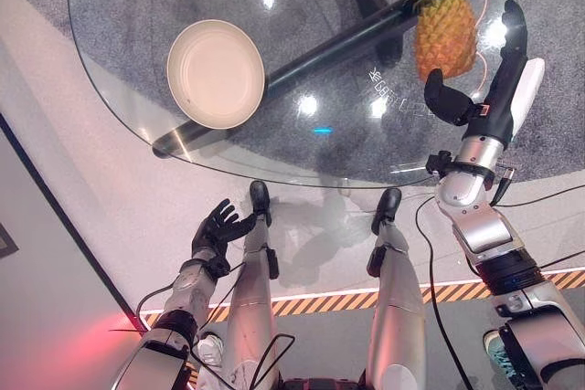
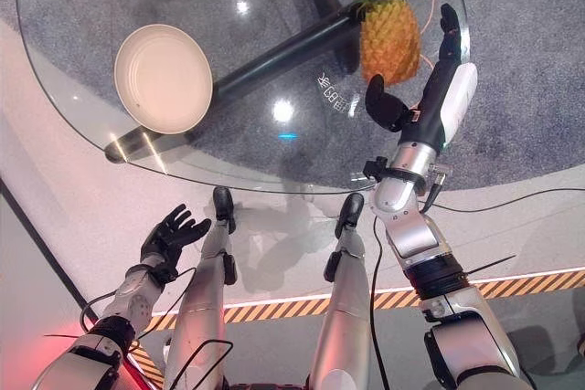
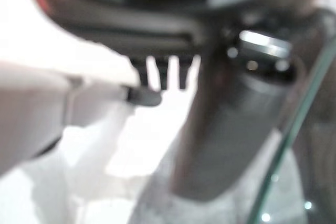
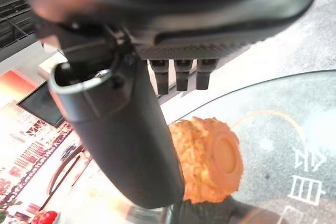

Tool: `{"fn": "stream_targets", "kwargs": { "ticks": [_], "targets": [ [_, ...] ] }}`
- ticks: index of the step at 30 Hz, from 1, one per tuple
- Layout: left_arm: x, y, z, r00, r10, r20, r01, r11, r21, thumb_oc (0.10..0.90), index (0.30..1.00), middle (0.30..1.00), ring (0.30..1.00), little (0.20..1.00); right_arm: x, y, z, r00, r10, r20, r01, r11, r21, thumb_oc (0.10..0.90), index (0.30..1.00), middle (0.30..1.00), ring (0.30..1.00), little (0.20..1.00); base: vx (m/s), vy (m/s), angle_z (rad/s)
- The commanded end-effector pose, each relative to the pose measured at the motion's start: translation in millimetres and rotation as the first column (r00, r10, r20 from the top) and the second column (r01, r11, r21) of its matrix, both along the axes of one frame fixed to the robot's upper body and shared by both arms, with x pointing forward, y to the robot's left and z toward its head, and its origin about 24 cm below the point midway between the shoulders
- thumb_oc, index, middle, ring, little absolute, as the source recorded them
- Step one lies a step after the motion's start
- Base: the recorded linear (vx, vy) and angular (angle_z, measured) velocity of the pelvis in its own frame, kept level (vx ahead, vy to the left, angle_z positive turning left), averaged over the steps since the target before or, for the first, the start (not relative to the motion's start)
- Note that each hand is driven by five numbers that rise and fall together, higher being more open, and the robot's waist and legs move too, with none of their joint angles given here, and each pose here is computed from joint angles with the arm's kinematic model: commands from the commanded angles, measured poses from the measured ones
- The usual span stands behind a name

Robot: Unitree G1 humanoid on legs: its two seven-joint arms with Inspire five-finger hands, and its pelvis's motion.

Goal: Pick up the fruit to the plate

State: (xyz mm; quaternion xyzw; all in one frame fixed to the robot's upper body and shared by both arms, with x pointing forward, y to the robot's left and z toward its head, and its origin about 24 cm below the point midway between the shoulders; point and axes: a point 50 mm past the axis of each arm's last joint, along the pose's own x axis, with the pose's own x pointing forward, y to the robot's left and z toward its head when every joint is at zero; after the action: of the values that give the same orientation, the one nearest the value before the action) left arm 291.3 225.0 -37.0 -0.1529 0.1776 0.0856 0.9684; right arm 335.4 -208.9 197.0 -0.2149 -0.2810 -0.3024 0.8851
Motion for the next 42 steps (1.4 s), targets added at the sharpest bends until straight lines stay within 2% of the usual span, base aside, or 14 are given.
{"fn": "stream_targets", "kwargs": {
  "ticks": [1, 20, 42],
  "targets": [
    [-10, 13, -8, 0.999, 0.022, -0.045, -0.019, 0.998, 0.055, 0.800, 0.900, 0.900, 0.900, 0.900, -8, 2, 39, 0.977, -0.007, 0.213, 0.005, 1.000, 0.012, 0.800, 0.900, 0.900, 0.900, 0.900, 0.00, 0.000, 0.00],
    [-10, 8, -10, 0.998, -0.002, -0.057, 0.005, 0.999, 0.054, 0.800, 0.900, 0.900, 0.900, 0.900, 2, 16, 39, 0.985, 0.078, 0.154, -0.093, 0.991, 0.096, 0.800, 0.900, 0.900, 0.900, 0.900, 0.00, 0.000, 0.00],
    [-7, 0, -12, 0.997, -0.033, -0.068, 0.037, 0.998, 0.046, 0.800, 0.900, 0.900, 0.900, 0.900, 17, 5, 40, 0.991, -0.079, 0.107, 0.061, 0.985, 0.161, 0.800, 0.900, 0.900, 0.900, 0.900, 0.00, 0.000, 0.00]
  ]
}}
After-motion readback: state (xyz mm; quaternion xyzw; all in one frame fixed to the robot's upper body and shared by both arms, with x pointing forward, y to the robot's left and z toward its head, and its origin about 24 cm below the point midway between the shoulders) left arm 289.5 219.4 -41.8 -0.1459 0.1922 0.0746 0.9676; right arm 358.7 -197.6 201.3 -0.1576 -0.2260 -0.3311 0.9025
